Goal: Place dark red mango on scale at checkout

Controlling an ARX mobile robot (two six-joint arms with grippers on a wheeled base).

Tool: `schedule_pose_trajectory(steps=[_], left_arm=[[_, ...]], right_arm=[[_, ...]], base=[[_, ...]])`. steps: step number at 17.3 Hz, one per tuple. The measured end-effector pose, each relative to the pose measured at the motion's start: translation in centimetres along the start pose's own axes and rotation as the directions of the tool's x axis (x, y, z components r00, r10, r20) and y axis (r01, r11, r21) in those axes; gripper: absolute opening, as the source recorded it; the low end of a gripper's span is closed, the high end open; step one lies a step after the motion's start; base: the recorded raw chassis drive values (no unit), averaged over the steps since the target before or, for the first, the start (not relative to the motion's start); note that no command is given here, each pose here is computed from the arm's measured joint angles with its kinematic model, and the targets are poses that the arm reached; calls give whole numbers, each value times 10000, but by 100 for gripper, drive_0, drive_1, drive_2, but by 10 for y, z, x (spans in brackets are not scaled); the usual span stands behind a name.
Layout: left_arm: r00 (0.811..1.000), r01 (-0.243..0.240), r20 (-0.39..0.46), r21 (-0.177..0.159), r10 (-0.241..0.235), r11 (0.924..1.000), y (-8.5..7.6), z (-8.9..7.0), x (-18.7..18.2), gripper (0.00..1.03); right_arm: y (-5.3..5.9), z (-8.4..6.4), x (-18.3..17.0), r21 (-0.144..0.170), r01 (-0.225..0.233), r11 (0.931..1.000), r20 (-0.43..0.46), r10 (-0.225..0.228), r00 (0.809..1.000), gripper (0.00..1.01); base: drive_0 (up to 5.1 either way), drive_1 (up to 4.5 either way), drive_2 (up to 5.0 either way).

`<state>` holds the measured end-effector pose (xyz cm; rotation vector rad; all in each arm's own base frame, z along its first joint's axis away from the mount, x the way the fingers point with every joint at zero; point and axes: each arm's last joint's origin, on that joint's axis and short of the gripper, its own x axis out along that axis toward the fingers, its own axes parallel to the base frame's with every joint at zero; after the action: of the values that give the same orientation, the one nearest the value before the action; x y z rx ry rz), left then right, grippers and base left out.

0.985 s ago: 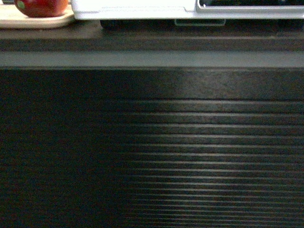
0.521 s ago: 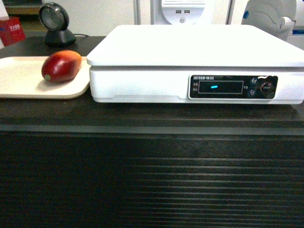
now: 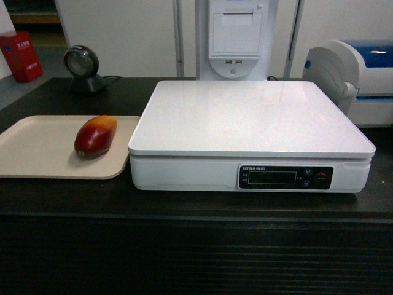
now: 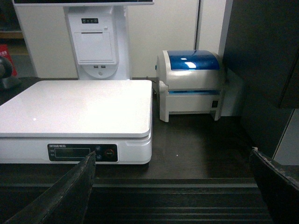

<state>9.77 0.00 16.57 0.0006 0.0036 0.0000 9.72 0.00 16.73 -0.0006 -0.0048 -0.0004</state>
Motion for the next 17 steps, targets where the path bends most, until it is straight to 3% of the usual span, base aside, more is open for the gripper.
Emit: schedule_pose_trajectory(steps=[17], left_arm=[[10000,0,0,0,0,10000,0,0,0,98]], right_arm=[[0,0,0,0,0,10000,0,0,10000,98]], base=[[0,0,0]])
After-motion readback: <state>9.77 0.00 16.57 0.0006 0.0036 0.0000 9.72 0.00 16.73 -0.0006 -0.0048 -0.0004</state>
